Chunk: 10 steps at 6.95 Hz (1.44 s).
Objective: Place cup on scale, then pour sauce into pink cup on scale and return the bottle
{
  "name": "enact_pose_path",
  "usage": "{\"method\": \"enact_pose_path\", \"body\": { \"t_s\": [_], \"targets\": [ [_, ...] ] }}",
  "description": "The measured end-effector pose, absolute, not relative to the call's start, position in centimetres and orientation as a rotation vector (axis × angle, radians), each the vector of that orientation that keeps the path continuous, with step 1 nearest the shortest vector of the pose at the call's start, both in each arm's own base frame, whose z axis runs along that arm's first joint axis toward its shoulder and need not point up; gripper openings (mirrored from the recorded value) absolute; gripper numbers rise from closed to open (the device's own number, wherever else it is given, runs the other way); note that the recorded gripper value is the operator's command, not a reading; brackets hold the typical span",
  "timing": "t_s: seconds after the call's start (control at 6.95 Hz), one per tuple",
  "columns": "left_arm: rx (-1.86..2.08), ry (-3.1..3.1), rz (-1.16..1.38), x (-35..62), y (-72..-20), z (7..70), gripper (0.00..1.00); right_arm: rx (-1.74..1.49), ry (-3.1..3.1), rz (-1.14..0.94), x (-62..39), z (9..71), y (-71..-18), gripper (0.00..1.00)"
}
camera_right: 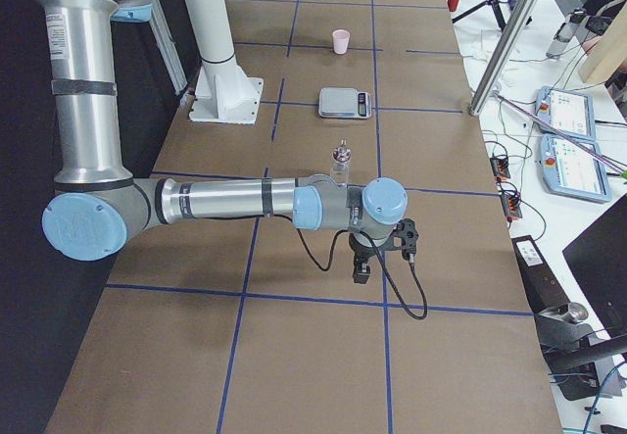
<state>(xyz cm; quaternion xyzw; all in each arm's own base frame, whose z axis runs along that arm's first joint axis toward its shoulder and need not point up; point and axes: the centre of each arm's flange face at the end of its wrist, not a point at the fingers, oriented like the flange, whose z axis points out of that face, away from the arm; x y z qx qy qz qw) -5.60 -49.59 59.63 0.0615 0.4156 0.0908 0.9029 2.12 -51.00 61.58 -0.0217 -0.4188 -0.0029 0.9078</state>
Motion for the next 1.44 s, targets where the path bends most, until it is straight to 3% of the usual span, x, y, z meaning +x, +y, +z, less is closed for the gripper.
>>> {"method": "enact_pose_path", "body": {
  "t_s": [0.72, 1.01, 1.44],
  "targets": [
    [0.220, 0.898, 0.196, -5.9, -49.1, 54.3, 1.00, -0.005, -0.890, -0.021, 2.0, 59.0, -50.6, 1.00],
    [0.213, 0.961, 0.093, -4.6, -49.2, 51.4, 1.00, 0.016, -0.898, -0.035, 1.8, 57.7, -50.5, 1.00],
    [0.109, 0.986, 0.103, 9.8, -50.5, 46.3, 0.98, 0.022, -0.922, -0.049, 1.4, 57.1, -50.5, 1.00]
  ]
}}
